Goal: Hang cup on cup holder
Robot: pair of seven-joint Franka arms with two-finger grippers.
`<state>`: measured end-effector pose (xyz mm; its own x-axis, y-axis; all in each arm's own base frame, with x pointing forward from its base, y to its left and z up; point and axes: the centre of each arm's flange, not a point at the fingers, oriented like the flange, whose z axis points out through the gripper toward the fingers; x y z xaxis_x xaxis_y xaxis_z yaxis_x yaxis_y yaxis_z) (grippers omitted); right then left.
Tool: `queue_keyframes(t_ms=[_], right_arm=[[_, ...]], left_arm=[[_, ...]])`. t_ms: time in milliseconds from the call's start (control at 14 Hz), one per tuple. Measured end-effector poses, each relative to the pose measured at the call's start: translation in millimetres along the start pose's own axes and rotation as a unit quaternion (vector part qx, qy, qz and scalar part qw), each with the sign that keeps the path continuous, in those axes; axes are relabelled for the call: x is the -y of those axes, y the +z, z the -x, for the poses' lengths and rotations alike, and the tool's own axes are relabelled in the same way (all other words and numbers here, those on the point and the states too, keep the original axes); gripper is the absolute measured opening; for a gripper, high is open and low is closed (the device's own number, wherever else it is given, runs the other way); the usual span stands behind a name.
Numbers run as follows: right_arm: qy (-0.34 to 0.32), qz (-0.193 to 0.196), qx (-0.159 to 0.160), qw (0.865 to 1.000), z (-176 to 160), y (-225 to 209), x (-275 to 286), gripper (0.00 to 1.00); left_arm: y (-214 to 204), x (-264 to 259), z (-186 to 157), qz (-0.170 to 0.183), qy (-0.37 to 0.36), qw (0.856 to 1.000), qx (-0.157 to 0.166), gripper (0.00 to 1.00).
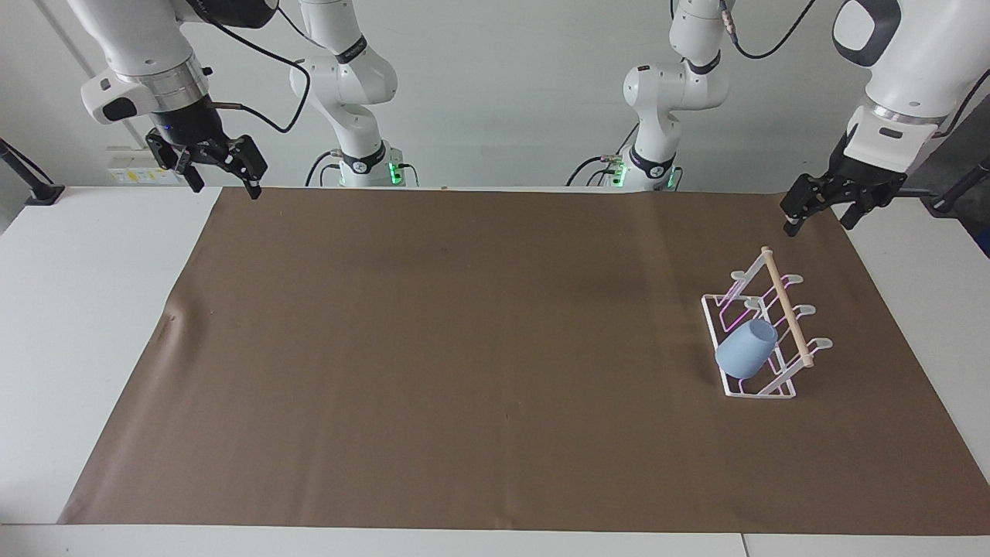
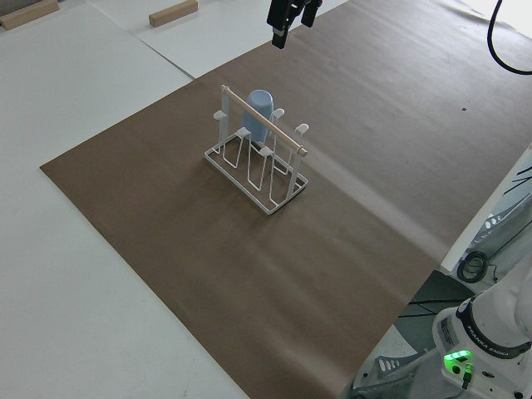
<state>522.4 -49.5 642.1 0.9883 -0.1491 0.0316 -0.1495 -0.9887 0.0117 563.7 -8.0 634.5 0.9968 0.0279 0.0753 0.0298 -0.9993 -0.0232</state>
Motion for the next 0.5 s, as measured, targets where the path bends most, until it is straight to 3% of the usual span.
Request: queue_keyframes(t_ms=[214,500], right_arm=[[0.000,0.000,0.000,1.000,0,0,0,1.00],[-0.001,0.000,0.000,1.000,0,0,1,1.00]], left_arm=[[3,-10,5,0.000,0.033,0.999,0.020,1.00],[-8,-40,14,0.004,0.064,0.998,0.017,1.00]])
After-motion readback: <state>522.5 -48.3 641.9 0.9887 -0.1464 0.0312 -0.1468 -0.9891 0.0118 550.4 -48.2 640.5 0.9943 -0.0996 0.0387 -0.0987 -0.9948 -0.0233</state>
